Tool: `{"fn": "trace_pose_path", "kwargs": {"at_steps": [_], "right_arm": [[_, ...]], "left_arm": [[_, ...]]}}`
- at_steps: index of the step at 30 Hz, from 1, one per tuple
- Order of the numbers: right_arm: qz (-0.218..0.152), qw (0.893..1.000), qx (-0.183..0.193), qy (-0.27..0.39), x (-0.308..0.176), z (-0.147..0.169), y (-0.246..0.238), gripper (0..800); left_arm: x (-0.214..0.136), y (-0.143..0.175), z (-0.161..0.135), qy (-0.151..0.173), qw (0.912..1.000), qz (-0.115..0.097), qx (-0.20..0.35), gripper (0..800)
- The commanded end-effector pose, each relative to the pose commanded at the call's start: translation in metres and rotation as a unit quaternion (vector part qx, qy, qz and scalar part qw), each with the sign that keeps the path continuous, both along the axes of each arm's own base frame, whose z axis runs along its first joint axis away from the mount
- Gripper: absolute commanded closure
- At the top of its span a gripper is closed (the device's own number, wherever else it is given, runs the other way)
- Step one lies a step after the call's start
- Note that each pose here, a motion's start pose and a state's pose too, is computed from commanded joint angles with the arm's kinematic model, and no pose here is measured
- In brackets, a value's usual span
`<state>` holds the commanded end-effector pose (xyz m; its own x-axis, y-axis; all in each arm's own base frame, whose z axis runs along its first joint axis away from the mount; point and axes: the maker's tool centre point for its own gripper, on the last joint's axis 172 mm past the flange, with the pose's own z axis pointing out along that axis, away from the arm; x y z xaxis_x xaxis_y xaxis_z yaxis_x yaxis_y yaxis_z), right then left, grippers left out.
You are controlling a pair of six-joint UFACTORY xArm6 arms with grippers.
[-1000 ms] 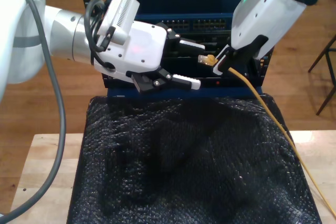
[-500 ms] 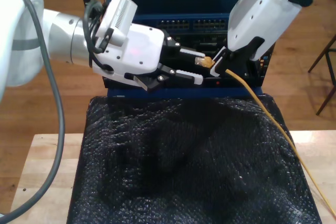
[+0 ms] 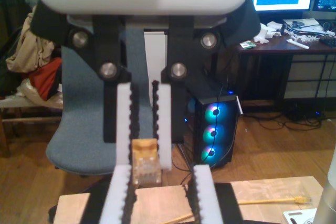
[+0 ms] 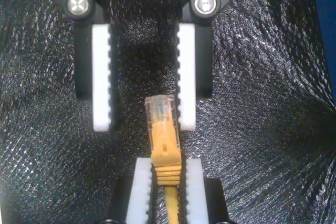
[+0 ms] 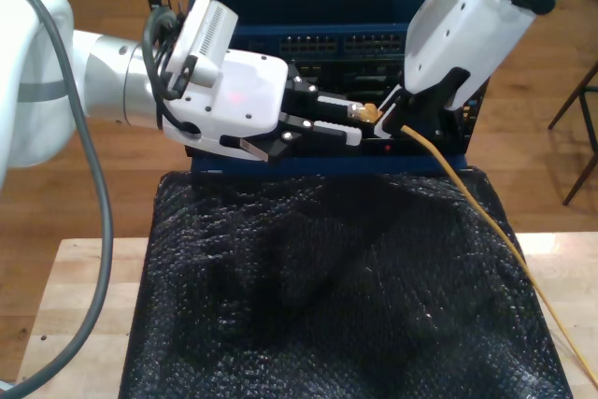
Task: Grab the cable and plug it in
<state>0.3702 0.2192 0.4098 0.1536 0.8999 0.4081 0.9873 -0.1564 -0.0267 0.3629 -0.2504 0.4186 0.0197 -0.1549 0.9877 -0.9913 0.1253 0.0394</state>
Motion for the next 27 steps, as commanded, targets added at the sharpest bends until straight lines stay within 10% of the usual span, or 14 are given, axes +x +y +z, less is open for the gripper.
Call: {"fn": "trace_pose_path", "kwargs": {"at_steps": [27], "right_arm": [[0.005,1.000,-0.003,0.005,-0.0004,-0.0048,0.0032,794]], "left_arm": [[-0.0004,0.0005,-0.0008,0.000,1.0000,0.000,0.000,477]]}}
